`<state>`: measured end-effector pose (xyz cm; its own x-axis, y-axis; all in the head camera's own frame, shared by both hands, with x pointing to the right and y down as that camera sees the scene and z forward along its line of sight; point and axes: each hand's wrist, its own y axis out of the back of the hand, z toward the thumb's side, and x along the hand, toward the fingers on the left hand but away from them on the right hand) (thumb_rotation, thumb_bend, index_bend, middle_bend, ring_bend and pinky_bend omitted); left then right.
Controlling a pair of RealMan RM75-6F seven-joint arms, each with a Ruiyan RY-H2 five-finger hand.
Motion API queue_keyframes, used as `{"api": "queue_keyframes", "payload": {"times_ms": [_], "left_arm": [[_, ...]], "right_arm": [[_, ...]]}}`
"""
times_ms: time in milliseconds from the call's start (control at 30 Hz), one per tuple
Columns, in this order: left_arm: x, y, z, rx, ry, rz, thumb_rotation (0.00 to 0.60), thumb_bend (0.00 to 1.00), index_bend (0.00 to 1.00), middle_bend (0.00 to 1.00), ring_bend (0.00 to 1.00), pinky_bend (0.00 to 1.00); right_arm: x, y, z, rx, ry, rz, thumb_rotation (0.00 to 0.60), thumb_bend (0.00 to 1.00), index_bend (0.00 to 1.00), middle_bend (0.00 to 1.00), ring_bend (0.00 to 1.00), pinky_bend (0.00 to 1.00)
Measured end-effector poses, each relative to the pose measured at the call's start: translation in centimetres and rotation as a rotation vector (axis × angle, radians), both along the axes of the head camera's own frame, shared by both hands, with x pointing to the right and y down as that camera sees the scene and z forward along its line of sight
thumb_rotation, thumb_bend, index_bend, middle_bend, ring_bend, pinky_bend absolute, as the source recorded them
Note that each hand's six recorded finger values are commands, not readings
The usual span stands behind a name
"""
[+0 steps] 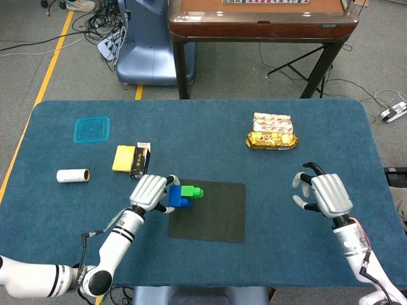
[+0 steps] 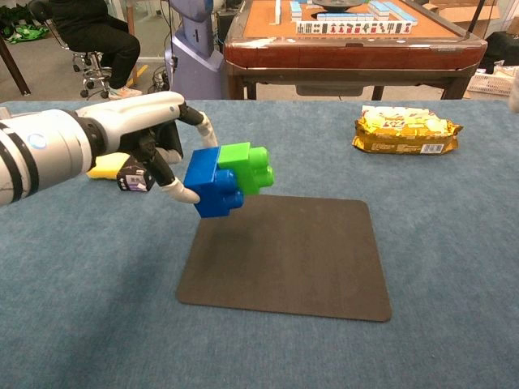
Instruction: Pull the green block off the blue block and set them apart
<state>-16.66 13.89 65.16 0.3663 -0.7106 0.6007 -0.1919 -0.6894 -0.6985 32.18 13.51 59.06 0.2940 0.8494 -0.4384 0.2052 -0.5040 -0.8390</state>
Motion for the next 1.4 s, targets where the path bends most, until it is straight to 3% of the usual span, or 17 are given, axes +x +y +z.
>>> {"api": "queue_keyframes", "payload": {"times_ms": [200,467,767,1067,1400], "left_arm": [[-0.2,0.0,-0.1,-0.018,-0.002,-0.036,0.600,0.27,0.62,1.00,1.00,1.00],[-0.1,0.1,0.1,-0.020,-0.010,-0.037,0.600,0.27,0.62,1.00,1.00,1.00],[-0.1,-0.4,-0.2,-0.001,-0.006,-0.071,0.600,0.27,0.61,1.00,1.00,1.00],[-0.3,-0.8,-0.5,0.015,0.001,-0.120,0.600,0.27,0.61,1.00,1.00,1.00],[0.0,-0.6,-0.9,0.034,0.000,-0.122,0.600,0.27,0.61,1.00,1.00,1.00]], "right_arm": [[-4.0,-1.5,0.8,-0.096,-0.082,-0.009,0.600,0.05,0.54,1.00,1.00,1.00],[-9.0,-3.3,2.0,-0.189,-0.134,-0.042,0.600,0.00,0.52,1.00,1.00,1.00],[-14.8,-3.1,3.7,-0.291,-0.219,-0.059,0.600,0.00,0.52,1.00,1.00,1.00],[-17.3,-3.4,5.1,-0.300,-0.249,-0.036,0.600,0.00,0.51,1.00,1.00,1.00],[-18.1,-3.9,5.9,-0.299,-0.269,0.008,0.600,0.00,0.43,1.00,1.00,1.00]]}}
